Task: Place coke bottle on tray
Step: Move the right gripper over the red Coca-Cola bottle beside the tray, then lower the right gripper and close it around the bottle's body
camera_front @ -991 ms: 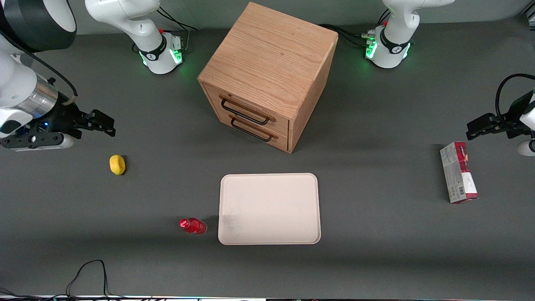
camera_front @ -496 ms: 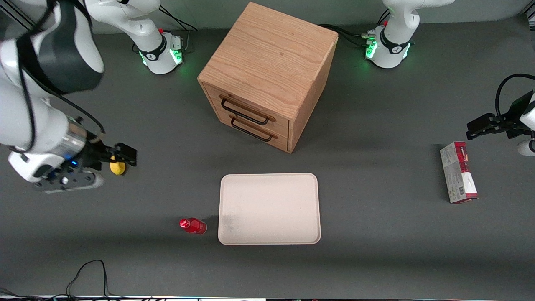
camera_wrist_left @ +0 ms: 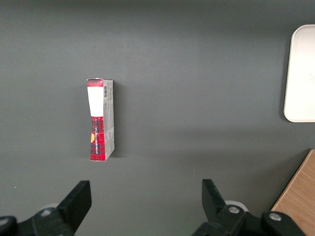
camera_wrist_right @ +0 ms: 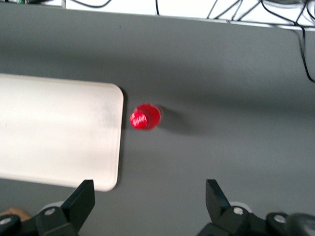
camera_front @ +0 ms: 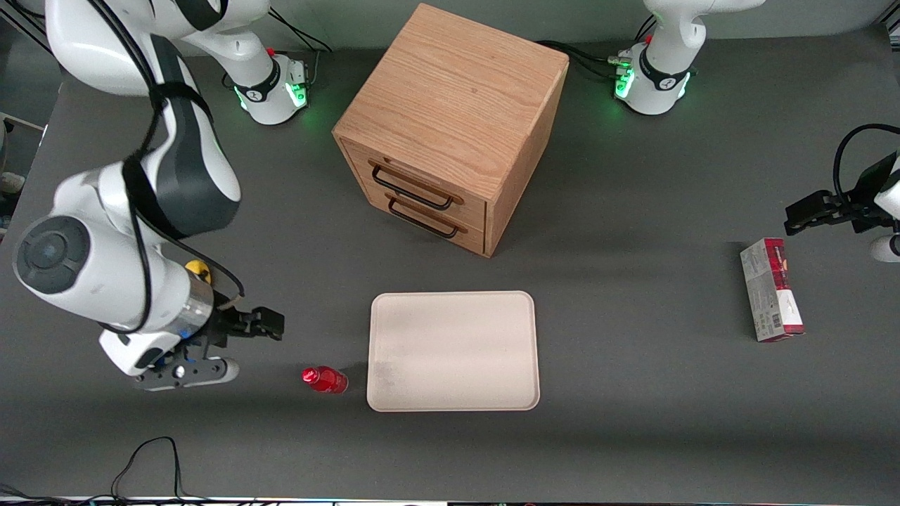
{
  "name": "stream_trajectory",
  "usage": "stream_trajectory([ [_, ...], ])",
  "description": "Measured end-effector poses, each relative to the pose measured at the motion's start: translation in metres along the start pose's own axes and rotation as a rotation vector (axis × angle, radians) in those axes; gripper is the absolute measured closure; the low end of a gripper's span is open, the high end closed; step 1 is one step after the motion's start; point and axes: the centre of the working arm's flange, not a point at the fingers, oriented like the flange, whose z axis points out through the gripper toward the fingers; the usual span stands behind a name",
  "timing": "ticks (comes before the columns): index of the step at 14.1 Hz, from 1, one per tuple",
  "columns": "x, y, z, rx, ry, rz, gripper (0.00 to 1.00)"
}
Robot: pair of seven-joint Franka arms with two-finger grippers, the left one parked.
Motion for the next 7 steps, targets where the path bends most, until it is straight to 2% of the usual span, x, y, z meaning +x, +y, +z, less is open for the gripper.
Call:
stream_trajectory([
  [3,0.009,-0.016,0.027,-0.021,0.042,-0.022,0.00],
  [4,0.012,-0.017,0.039,-0.021,0.045,-0.025,0.00],
  [7,0.017,-0.018,0.091,-0.019,0.020,-0.026,0.00],
])
